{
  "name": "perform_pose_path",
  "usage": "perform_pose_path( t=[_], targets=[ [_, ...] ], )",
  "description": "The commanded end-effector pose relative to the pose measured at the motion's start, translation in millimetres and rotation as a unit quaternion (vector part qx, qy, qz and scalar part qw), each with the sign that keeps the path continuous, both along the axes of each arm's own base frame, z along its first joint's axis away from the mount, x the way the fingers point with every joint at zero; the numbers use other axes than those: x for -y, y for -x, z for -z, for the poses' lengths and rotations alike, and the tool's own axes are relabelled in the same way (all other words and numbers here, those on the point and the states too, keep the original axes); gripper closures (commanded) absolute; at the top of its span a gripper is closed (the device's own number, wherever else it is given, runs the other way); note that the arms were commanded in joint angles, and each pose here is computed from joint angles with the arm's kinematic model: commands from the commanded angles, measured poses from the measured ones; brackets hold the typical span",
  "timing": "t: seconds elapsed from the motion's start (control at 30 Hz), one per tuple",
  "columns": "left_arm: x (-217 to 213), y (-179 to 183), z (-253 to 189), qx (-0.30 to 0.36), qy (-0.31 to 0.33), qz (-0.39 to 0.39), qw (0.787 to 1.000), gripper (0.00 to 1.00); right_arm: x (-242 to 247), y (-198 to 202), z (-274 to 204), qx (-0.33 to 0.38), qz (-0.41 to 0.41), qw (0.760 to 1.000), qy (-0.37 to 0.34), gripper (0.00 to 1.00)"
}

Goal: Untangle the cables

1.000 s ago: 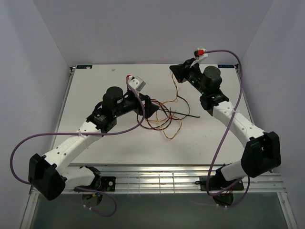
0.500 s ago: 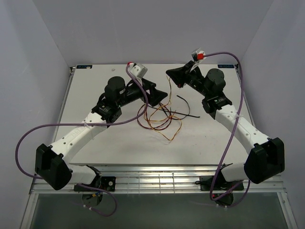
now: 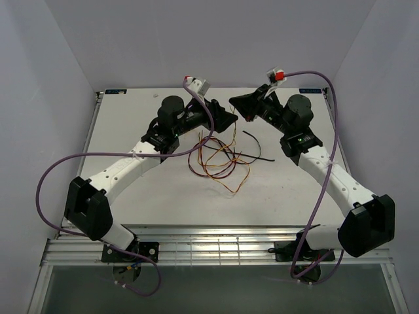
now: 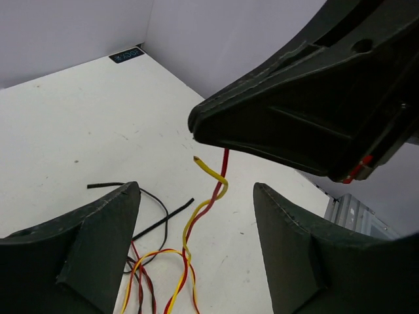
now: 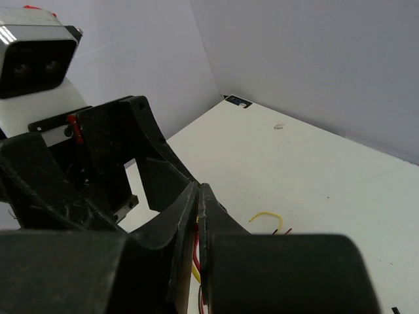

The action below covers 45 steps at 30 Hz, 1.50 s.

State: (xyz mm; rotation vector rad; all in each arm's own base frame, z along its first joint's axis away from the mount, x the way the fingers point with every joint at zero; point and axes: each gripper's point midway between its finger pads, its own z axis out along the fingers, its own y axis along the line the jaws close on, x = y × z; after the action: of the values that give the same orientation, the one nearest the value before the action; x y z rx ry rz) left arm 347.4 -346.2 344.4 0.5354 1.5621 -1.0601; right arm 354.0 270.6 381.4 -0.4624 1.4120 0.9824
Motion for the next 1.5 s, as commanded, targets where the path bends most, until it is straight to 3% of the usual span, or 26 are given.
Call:
perform_pose_path(
  t=[0.0,0.3,0.67,0.77,0.8,0.93,1.17,1.3,1.47],
  targets=[
    [0.2,-1.3,-38.2,0.027,0.046,-0.009,0.999,0.22,1.6,10.7,-15.4,0.005,-0.005,1.0,-0.02,0.92],
    [2.5,4.0,-40.9,0.023,0.075,0.004,0.997,0.32,0.9,4.7,-6.2,-0.022,0.002,1.0,-0.014,0.92],
    [5.4,11.7,-35.1,0.016,0.076,0.025,0.997,0.57,-2.1,8.6,-11.0,-0.027,-0.011,0.999,-0.029,0.92],
    [7.1,15.7,-35.6,0.012,0.079,0.036,0.996,0.68,-2.5,10.7,-12.1,-0.027,-0.014,0.999,-0.034,0.92],
    [7.0,16.3,-36.3,0.013,0.08,0.037,0.996,0.78,-2.4,11.1,-12.0,-0.028,-0.014,0.999,-0.035,0.92],
    [4.8,18.1,-36.4,0.005,0.086,0.033,0.996,1.0,0.2,10.3,-12.2,-0.029,-0.005,0.999,-0.034,0.92],
    [-7.8,23.2,-33.9,0.007,0.087,0.01,0.996,1.0,19.8,-4.0,-7.1,-0.034,0.069,0.997,-0.019,0.92],
    [-21.2,28.1,-27.3,0.013,0.082,-0.014,0.996,1.0,53.4,-27.3,3.9,-0.039,0.179,0.983,0.015,0.92],
    [-39.6,35.3,-24.0,0.016,0.073,-0.046,0.996,1.0,73.7,-41.8,7.9,-0.039,0.23,0.972,0.035,0.92]
  ],
)
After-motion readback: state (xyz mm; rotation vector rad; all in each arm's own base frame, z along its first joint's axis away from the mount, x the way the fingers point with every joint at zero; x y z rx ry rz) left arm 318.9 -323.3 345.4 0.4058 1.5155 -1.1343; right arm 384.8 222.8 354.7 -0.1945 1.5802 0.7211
